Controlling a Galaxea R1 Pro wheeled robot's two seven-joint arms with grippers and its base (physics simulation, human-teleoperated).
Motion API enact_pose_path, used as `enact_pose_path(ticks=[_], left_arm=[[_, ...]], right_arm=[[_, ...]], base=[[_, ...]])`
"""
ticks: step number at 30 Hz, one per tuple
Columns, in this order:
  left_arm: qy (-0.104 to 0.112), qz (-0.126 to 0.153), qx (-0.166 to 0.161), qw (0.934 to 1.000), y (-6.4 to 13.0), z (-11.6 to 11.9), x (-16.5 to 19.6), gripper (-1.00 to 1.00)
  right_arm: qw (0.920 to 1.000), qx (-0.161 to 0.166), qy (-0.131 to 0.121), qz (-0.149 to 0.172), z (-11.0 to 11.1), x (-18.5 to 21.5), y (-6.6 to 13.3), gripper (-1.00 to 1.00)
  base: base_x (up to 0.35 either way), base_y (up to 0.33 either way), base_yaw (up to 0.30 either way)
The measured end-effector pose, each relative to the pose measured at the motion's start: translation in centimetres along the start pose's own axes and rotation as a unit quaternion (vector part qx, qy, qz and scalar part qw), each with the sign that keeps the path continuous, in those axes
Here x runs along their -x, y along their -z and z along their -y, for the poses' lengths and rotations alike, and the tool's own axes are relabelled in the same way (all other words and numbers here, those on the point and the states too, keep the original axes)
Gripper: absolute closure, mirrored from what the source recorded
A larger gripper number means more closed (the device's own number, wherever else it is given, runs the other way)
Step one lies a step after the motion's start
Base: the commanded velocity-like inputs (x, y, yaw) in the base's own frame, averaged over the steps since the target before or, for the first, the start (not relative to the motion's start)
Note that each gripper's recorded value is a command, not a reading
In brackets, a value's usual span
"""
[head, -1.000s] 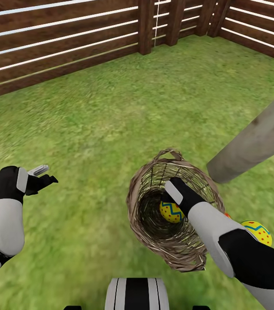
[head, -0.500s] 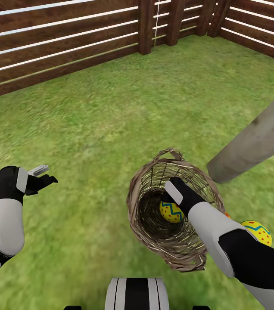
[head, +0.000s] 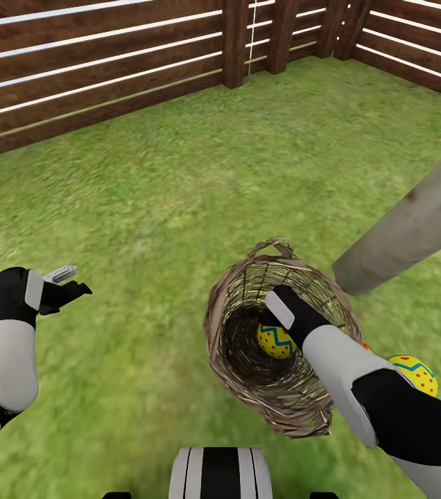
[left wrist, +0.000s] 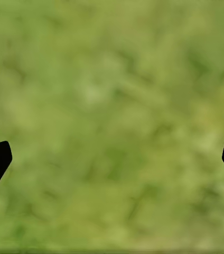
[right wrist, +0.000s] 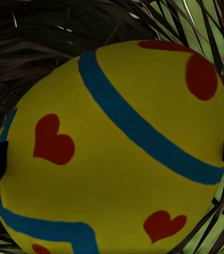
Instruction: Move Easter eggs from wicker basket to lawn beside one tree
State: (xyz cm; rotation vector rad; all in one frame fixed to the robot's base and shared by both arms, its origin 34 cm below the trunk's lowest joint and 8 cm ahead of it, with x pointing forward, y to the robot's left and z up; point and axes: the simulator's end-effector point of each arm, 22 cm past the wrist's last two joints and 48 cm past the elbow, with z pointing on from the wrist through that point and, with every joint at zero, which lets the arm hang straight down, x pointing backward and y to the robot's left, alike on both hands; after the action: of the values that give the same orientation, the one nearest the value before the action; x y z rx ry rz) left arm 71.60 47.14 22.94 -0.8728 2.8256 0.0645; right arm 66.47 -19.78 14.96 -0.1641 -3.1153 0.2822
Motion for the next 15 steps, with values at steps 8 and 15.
enact_pose_path(ticks=[8,15], left_arm=[[0.0,0.0,-0.001,1.0,-0.03,0.09,-0.05,-1.0],[0.0,0.0,-0.001,1.0,-0.02,0.06,-0.04,-1.0]], right_arm=[[1.0,0.001,-0.001,0.001,-0.02,0.03,0.0,1.0],[1.0,0.001,-0.001,0.001,-0.02,0.03,0.0,1.0]], base=[[0.0,0.0,0.0],[0.0,0.0,0.0]])
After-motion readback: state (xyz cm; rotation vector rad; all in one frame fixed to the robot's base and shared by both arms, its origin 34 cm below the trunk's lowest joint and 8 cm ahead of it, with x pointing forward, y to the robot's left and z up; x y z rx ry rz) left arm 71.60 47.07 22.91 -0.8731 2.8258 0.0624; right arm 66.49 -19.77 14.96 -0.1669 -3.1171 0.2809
